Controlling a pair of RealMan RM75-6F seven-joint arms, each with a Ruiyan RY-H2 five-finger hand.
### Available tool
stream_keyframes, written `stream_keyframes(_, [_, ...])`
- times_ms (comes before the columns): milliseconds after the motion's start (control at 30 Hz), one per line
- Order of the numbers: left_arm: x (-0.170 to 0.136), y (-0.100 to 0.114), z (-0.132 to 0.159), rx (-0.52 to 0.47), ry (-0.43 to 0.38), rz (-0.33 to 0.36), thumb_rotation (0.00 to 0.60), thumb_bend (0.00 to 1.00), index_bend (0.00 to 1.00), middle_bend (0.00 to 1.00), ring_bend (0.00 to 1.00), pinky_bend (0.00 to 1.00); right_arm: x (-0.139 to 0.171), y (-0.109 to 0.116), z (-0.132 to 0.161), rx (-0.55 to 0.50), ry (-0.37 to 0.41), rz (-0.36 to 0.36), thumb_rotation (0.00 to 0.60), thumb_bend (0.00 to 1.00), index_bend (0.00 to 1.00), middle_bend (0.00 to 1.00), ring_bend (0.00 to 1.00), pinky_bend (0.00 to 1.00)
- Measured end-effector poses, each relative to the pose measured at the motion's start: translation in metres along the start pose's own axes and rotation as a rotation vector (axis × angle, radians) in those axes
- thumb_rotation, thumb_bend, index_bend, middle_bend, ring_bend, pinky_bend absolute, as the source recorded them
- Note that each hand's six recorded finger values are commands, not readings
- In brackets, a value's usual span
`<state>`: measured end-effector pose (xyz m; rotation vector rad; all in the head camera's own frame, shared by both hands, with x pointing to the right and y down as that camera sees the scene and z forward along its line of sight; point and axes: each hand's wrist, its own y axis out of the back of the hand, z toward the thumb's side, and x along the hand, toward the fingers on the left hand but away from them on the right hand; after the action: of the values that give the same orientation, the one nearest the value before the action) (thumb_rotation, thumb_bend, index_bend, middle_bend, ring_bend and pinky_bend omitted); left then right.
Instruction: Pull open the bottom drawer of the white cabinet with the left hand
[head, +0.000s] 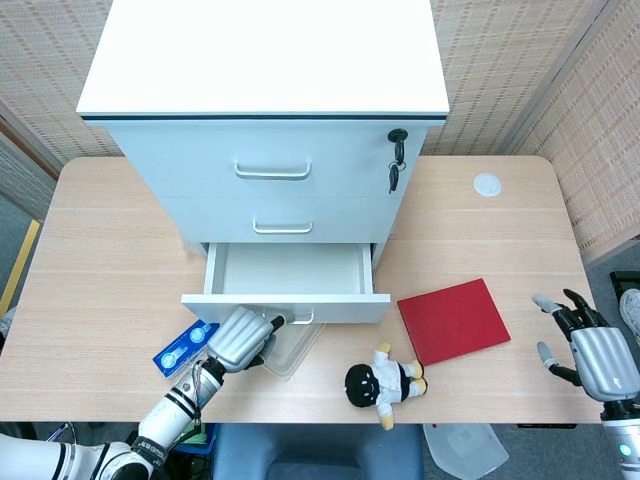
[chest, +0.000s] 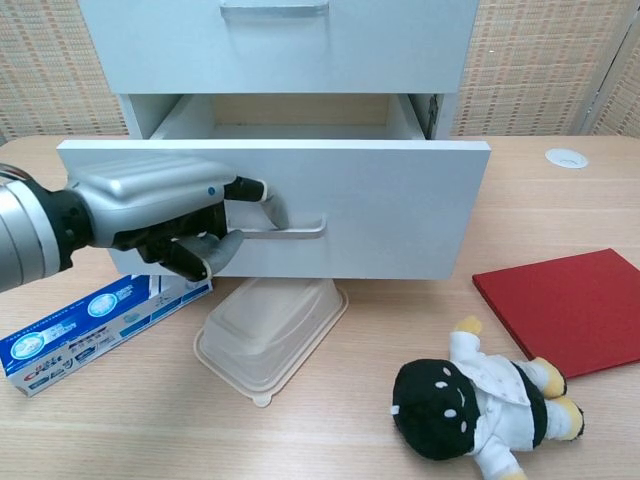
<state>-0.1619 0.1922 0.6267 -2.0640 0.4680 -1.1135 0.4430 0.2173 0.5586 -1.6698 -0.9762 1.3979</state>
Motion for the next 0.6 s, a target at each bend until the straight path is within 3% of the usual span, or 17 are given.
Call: stream_keyframes(600, [-0.015, -0.003, 0.014, 0.010, -0.050, -0.016, 0.600, 0.66, 0.24, 0.93, 1.00, 1.00, 0.002, -0.001, -0.001, 0.002, -0.004, 0.004, 0.600, 0.35, 0.19, 0.30, 0.18, 0.26])
